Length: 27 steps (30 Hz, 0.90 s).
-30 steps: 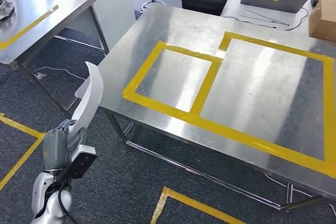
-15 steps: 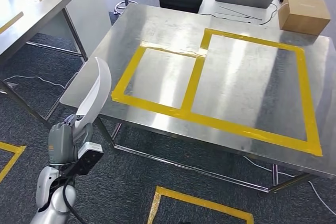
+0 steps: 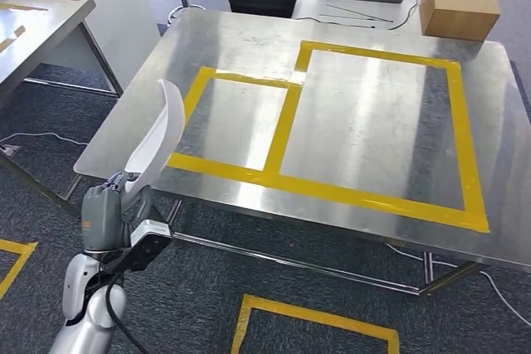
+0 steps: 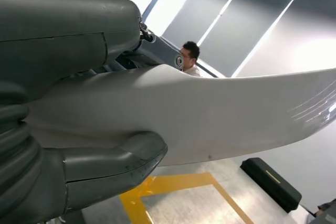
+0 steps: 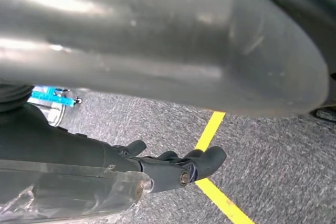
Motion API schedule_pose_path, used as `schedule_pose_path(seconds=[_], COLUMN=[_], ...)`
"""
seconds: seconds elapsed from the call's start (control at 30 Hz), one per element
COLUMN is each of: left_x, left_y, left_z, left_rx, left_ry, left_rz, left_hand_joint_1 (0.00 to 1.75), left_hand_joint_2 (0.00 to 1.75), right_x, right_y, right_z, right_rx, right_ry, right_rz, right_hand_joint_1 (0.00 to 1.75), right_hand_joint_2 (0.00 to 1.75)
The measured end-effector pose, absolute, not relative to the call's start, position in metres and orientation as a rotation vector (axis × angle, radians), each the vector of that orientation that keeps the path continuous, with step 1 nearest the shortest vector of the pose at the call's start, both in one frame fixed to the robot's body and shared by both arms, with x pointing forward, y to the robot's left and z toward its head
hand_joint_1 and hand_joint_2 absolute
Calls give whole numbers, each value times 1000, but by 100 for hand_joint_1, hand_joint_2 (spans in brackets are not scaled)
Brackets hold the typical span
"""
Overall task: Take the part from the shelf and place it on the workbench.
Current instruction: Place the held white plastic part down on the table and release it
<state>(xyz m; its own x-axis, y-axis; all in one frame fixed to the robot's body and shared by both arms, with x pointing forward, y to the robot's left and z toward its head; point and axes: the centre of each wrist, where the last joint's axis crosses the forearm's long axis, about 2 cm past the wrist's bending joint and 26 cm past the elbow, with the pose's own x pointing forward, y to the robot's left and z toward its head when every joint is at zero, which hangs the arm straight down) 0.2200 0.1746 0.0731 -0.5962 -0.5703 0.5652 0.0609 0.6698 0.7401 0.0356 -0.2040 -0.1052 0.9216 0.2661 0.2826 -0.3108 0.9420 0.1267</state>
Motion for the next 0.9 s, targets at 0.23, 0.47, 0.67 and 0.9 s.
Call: schedule_pose_path(seconds=[0.23, 0.47, 0.67, 0.9], left_x=[223, 226, 227, 228], left_y=[173, 168, 167, 166], left_z=[76, 78, 78, 78], left_rx=[389, 377, 373, 358], left_ry=[-2039, -2044, -2044, -2039], left_rz=[-941, -939, -943, -962], left_hand_joint_1=[175, 175, 175, 175], left_hand_joint_2=[175, 175, 175, 175], right_x=[37, 34, 34, 36], right_y=[-203, -202, -199, -199], right_z=[-105, -105, -104, -104], right_rx=[161, 158, 163, 163], right_ry=[-259, -251, -252, -251], right_rz=[349, 384, 392, 409], right_hand_joint_1=[0, 0, 0, 0], right_hand_joint_2=[0, 0, 0, 0])
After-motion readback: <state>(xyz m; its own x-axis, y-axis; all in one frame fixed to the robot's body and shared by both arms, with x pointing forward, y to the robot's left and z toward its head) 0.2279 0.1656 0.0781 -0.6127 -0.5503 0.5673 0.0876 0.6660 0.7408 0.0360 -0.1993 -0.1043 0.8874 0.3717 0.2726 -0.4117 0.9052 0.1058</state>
